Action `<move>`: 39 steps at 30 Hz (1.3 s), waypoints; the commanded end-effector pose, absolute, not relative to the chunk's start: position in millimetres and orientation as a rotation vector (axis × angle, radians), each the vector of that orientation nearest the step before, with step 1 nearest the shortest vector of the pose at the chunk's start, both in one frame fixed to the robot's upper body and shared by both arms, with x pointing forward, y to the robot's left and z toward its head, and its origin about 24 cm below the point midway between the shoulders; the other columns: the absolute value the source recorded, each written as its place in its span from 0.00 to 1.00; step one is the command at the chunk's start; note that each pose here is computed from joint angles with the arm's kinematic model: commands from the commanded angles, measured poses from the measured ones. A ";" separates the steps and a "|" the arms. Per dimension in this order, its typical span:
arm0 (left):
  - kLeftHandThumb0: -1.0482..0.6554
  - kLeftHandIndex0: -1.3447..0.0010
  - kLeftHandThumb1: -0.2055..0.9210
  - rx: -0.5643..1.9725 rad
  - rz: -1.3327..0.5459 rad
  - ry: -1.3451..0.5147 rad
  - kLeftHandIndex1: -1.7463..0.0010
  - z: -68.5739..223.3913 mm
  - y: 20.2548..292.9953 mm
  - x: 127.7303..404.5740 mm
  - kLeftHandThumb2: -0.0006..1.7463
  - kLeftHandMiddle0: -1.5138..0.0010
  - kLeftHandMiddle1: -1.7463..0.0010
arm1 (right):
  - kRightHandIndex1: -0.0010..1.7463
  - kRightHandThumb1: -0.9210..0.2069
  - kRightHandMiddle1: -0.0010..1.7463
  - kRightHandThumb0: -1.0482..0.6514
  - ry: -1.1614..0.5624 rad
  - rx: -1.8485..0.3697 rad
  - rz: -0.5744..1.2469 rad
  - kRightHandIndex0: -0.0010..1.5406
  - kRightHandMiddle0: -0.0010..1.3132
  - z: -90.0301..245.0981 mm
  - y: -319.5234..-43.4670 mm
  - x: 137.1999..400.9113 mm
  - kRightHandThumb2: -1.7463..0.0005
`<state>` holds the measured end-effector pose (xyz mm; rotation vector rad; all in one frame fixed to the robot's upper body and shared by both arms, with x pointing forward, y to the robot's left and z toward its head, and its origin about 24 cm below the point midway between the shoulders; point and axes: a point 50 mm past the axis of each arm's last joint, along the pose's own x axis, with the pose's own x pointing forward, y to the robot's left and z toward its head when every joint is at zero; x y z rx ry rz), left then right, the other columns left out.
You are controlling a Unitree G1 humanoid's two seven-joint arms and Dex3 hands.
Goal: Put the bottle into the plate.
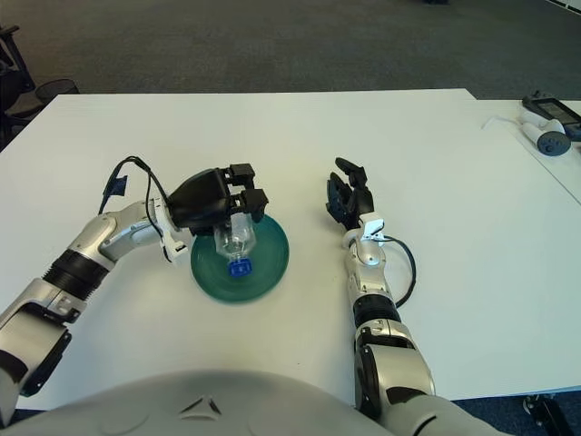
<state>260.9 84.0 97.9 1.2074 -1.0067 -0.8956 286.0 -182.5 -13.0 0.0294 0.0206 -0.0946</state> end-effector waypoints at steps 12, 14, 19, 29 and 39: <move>0.01 1.00 1.00 1.461 -1.133 -0.931 0.62 109.1 92.2 264.8 0.36 0.95 0.84 | 0.00 0.06 0.43 0.30 0.410 0.067 -0.139 0.22 0.00 -82.5 -183.5 233.2 0.64; 0.00 1.00 1.00 1.486 -1.140 -0.917 0.73 111.2 93.6 264.6 0.35 0.97 0.91 | 0.00 0.06 0.46 0.30 0.408 0.068 -0.140 0.22 0.00 -82.7 -183.0 233.1 0.64; 0.00 1.00 1.00 1.501 -1.133 -0.910 0.85 114.4 94.5 262.8 0.32 0.99 0.97 | 0.01 0.06 0.49 0.31 0.400 0.064 -0.143 0.23 0.00 -82.2 -183.0 232.8 0.64; 0.00 1.00 1.00 1.505 -1.123 -0.900 0.92 117.5 95.4 260.1 0.27 1.00 1.00 | 0.02 0.05 0.52 0.31 0.396 0.059 -0.151 0.26 0.00 -82.1 -182.2 232.0 0.63; 0.00 1.00 1.00 1.483 -1.124 -0.921 0.99 120.5 95.4 261.6 0.13 1.00 1.00 | 0.02 0.04 0.50 0.29 0.388 0.063 -0.153 0.25 0.00 -81.7 -180.0 231.1 0.65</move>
